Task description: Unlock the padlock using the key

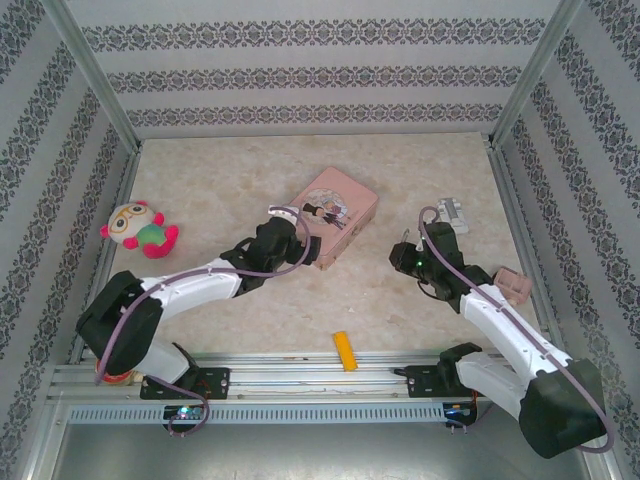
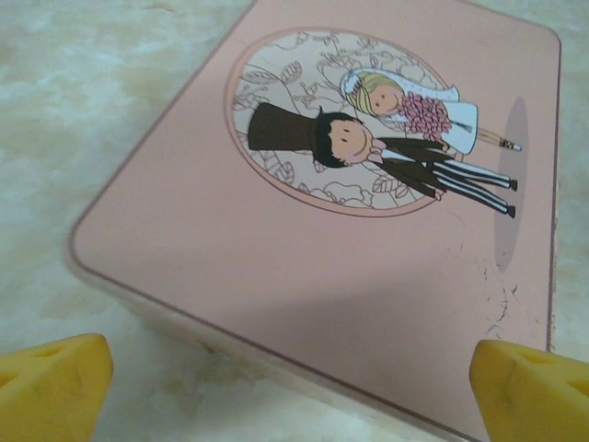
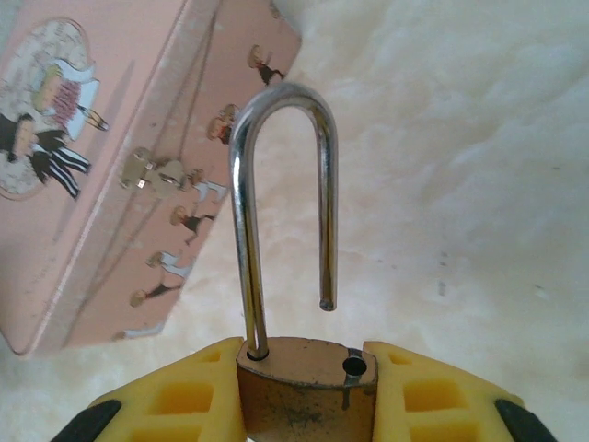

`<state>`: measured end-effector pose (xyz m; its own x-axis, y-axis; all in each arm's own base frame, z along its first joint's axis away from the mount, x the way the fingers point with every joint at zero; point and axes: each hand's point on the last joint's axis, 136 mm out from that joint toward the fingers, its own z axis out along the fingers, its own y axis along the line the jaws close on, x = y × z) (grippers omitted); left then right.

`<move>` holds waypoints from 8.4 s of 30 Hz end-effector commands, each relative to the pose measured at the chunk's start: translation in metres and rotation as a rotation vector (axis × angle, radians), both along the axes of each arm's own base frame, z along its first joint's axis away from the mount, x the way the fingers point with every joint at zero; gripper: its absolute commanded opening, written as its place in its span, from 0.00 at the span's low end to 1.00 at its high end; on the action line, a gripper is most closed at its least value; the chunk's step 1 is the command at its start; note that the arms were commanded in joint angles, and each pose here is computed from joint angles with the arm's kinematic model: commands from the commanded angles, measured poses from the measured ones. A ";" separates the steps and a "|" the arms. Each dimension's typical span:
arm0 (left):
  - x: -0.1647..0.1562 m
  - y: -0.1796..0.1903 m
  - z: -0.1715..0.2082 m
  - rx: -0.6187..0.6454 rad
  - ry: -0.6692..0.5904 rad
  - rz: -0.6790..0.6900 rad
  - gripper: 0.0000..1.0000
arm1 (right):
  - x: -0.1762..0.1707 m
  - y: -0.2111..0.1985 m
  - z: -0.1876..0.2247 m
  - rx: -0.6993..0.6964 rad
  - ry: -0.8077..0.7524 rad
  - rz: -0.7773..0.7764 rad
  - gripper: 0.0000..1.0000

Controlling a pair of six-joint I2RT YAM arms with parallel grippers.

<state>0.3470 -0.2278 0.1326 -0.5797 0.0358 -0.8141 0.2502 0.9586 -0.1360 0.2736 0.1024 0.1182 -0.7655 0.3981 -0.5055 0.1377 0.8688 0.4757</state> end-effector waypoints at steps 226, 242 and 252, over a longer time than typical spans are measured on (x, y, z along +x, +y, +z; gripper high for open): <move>0.050 0.225 -0.041 0.018 -0.304 0.178 0.99 | 0.108 -0.102 -0.006 -0.559 -0.695 -0.100 0.98; 0.050 0.225 -0.041 0.018 -0.306 0.180 0.99 | 0.115 -0.074 -0.012 -0.441 -0.677 0.120 0.98; 0.050 0.225 -0.041 0.018 -0.304 0.181 0.99 | 0.116 -0.080 -0.016 -0.438 -0.649 0.090 0.98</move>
<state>0.3944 -0.0085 0.0874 -0.3189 -0.0231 -0.9475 0.1181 0.9909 -0.0639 0.3848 0.0203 0.0931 -0.3066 0.0144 -0.9517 -0.1060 0.9931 0.0492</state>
